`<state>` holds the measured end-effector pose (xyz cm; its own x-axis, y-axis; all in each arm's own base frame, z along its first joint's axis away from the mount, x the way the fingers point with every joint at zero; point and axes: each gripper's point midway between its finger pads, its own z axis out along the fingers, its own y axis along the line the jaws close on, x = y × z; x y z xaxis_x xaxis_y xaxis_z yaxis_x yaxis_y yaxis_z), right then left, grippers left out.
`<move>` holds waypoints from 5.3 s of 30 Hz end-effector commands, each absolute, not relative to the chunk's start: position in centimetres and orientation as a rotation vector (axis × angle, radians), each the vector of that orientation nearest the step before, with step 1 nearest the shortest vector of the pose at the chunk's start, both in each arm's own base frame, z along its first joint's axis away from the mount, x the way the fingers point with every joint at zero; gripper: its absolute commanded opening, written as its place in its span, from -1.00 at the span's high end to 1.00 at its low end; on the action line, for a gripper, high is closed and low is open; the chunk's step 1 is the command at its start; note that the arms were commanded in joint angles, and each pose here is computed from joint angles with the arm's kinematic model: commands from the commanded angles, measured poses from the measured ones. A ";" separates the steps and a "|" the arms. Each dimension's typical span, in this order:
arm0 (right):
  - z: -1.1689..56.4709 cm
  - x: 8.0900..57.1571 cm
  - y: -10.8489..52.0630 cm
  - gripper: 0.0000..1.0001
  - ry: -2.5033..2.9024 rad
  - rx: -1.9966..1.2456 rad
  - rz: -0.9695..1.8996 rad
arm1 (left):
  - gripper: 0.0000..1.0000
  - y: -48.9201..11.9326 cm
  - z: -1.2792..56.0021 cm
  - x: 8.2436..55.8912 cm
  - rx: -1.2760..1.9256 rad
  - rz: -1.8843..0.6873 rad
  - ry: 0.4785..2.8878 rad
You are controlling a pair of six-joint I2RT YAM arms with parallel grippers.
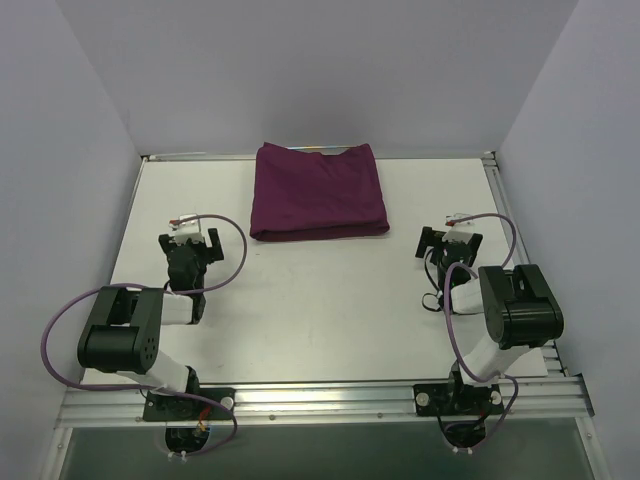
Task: Open and lay out the surgical kit
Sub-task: Move the surgical kit at the center of the board.
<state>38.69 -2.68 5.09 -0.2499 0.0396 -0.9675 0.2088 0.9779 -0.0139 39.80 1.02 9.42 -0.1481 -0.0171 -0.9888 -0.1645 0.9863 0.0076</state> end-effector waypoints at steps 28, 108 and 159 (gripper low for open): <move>13.2 39.3 -0.1 -0.99 1.792 0.330 -0.270 | -0.87 2.2 22.9 32.5 -0.680 -0.056 1.665; 7.3 54.4 19.4 0.57 2.148 -0.001 0.897 | 0.71 -16.8 6.7 54.0 -0.310 -0.946 2.347; 13.3 39.4 11.7 -0.99 2.249 0.134 0.418 | -0.89 -13.1 19.0 39.8 -0.231 -0.607 2.207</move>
<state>40.46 14.19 9.61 -0.7046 0.2251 -0.6730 -0.1073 0.9037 0.4146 39.85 -14.75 14.98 -0.7288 -0.3728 -0.5743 0.0168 0.8288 -0.5592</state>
